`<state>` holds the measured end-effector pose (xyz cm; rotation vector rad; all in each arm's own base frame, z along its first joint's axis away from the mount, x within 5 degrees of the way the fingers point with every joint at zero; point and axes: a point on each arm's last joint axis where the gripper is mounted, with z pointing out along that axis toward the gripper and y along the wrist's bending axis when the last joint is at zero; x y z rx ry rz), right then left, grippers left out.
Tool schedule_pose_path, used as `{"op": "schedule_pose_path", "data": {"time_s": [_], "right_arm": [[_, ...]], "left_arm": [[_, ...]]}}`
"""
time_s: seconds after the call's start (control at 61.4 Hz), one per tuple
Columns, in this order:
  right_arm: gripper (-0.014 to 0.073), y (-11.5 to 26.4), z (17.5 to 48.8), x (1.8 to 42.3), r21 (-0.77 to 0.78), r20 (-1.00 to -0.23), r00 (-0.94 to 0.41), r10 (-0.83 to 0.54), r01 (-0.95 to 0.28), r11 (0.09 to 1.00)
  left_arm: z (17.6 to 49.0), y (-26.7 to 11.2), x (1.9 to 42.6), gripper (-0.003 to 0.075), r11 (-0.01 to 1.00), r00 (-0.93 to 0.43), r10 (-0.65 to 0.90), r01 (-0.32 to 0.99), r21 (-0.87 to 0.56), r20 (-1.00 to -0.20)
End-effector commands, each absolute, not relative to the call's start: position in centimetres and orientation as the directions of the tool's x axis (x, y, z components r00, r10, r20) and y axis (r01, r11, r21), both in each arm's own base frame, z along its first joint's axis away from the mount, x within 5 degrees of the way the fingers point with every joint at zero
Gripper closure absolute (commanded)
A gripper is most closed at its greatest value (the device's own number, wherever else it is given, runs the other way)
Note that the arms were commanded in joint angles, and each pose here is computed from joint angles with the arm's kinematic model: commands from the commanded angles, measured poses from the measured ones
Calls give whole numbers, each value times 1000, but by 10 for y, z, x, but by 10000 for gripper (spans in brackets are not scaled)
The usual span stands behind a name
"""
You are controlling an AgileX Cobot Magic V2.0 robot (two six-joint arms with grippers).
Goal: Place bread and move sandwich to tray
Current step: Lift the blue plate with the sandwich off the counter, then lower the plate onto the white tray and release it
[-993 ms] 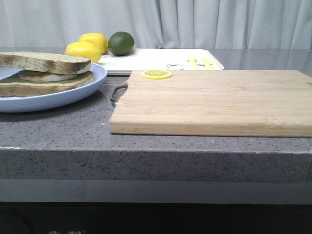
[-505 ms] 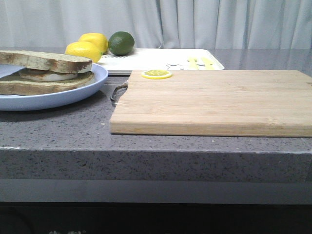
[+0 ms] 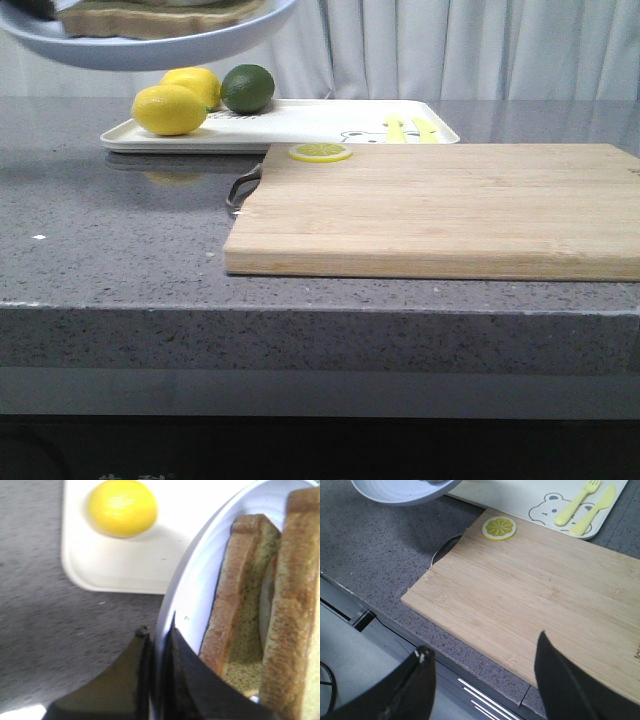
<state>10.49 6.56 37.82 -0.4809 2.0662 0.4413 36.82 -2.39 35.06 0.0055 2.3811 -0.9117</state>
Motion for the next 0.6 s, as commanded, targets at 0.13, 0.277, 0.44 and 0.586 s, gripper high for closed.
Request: {"op": "schedule_pose_path", "data": {"time_s": [0.13,0.277,0.44,0.586], "right_arm": [[139,65,390,106,109,-900,-417,-130,-503,857],[139,65,390,106,109,-900,-417,-130,-503,857],[139,65,390,106,109,-900,-417,-130,-503,857],[139,65,390,106,109,-900,-417,-130,-503,857]], "left_arm": [[383,-64,381,741,644,-815,-284,228,-730,-505],[366,-74,398,741,607,-896,-220,184,-773,-386],[343,-76,417,741,595,-927,-233,103,-797,-293],[325,-71,427,741,644,-930,-255,41,-764,-265]]}}
